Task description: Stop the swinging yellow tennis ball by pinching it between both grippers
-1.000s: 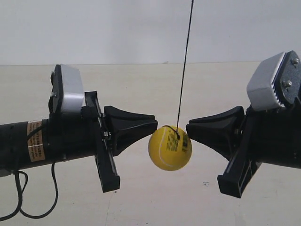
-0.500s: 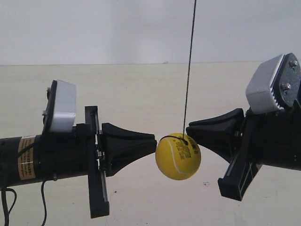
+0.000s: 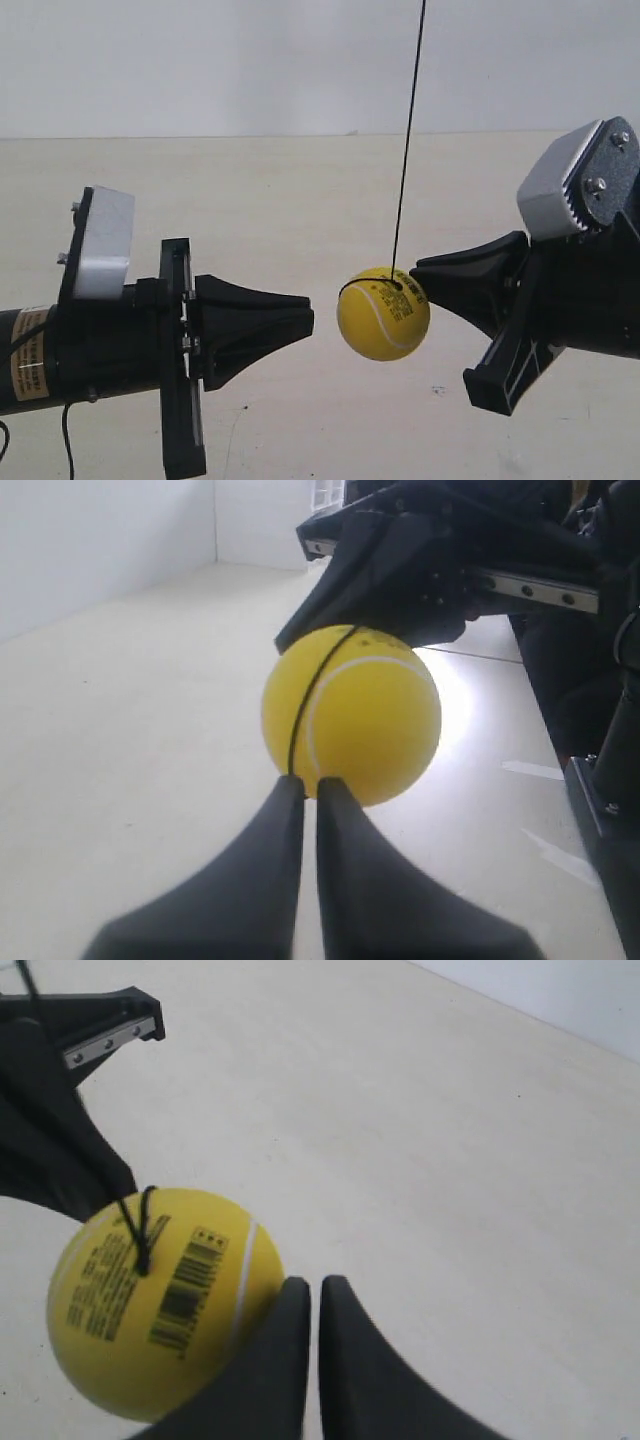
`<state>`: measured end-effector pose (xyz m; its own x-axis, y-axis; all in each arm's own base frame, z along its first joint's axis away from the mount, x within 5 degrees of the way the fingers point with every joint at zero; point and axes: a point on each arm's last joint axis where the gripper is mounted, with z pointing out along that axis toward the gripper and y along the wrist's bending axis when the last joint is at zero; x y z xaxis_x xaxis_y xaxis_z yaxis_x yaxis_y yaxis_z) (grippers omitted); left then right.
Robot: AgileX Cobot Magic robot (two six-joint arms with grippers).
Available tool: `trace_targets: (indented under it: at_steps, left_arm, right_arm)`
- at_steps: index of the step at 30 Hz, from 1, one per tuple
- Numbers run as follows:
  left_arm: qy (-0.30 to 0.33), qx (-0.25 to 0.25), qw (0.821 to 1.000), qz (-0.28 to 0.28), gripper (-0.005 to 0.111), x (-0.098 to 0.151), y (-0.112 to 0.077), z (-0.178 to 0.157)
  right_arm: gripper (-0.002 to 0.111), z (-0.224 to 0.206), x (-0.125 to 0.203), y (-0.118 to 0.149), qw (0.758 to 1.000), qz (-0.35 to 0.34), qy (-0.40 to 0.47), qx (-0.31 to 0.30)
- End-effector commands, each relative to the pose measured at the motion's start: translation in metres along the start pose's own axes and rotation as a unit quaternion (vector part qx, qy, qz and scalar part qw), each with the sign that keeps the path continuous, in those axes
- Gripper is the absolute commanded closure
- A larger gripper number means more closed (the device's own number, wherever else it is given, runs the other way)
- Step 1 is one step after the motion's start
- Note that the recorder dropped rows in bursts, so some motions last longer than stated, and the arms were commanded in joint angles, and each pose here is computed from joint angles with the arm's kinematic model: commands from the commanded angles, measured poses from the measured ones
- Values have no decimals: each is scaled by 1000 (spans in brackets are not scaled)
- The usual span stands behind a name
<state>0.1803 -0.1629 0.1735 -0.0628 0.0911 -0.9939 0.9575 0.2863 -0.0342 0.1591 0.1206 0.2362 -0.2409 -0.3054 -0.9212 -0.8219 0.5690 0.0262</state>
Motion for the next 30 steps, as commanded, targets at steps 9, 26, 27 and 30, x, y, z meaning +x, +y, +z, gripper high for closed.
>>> trace_targets:
  at_steps: [9, 26, 27, 30]
  left_arm:
    - [-5, 8, 1000, 4, 102, 1, -2, -4]
    - [-10, 18, 1000, -8, 102, -4, 0, 0]
    - [-9, 19, 1000, -8, 102, -4, 0, 0]
    - [-9, 21, 1000, -12, 102, -3, 0, 0]
  right_arm:
    - [108, -7, -3, 9, 1000, 2, -14, -27]
    - [108, -12, 2, 8, 1000, 5, -4, -3]
    - [108, -12, 3, 9, 1000, 4, -6, -11]
    - [108, -12, 2, 12, 1000, 4, -12, -28]
